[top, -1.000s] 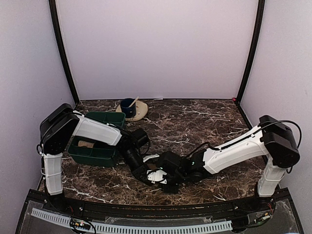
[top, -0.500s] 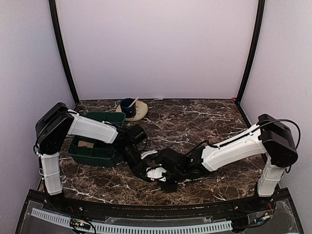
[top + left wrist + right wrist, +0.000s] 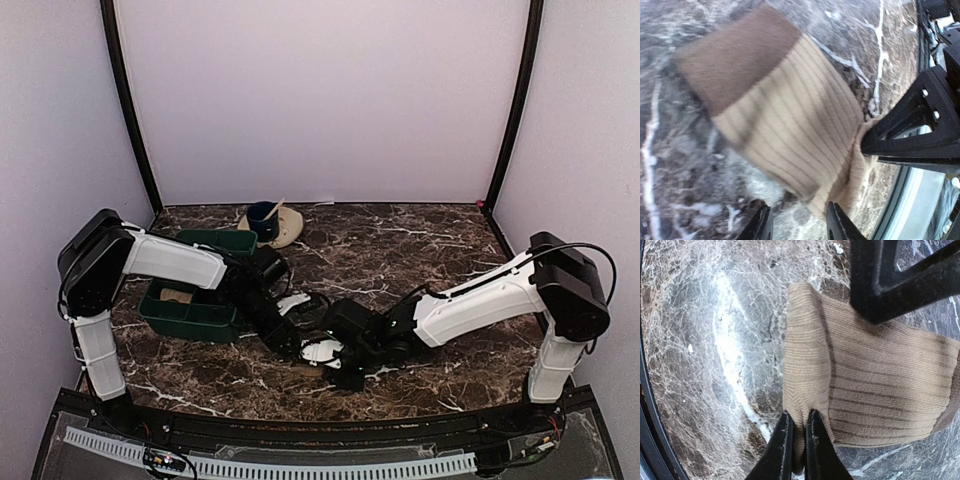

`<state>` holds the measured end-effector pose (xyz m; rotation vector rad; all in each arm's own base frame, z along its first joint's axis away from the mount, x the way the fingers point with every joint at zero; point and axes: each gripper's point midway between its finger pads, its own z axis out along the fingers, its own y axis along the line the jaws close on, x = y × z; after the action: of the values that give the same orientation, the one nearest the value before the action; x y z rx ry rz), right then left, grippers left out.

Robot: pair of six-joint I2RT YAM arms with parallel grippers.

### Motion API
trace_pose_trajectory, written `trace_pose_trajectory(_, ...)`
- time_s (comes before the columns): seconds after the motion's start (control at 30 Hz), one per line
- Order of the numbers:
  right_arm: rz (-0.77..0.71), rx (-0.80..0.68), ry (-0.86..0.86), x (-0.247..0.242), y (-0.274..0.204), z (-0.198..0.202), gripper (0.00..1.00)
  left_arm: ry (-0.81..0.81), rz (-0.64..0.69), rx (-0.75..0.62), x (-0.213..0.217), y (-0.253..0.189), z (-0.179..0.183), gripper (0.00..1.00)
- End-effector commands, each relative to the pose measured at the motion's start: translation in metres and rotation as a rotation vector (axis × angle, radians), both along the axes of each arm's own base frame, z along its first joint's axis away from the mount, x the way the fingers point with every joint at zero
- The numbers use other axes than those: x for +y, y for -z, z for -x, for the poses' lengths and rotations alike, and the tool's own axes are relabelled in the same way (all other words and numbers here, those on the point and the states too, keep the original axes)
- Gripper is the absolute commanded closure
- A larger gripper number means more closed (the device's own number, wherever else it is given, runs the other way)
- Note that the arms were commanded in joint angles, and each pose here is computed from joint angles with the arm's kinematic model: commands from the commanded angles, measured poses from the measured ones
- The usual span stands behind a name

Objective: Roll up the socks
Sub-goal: Roll the sock at the center of the board.

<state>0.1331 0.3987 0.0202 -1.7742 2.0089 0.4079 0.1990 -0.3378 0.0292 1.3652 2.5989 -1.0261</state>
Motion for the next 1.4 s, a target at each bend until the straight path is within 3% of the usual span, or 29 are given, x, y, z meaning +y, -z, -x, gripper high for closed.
trace_pose_trajectory(0.0,0.153,0.137,0.006,-0.033,0.036,0.021,0.98,-0.058,0.003,-0.102,0.003,-0.015,-0.017,0.61)
trace_pose_trajectory(0.47,0.065,0.304,0.030,-0.023,0.025,0.033,1.00,-0.232,-0.027,-0.306,0.024,-0.031,-0.044,0.60)
trace_pose_trajectory(0.7,0.033,0.384,0.042,-0.024,0.022,0.034,1.00,-0.309,0.045,-0.386,0.028,-0.052,-0.050,0.60)
trace_pose_trajectory(1.1,-0.002,0.555,0.057,-0.030,0.024,0.035,1.00,-0.372,0.193,-0.469,0.035,-0.074,-0.027,0.60)
trace_pose_trajectory(1.37,-0.022,0.660,0.065,-0.033,0.023,0.033,1.00,-0.257,0.227,-0.569,0.015,-0.075,0.009,0.59)
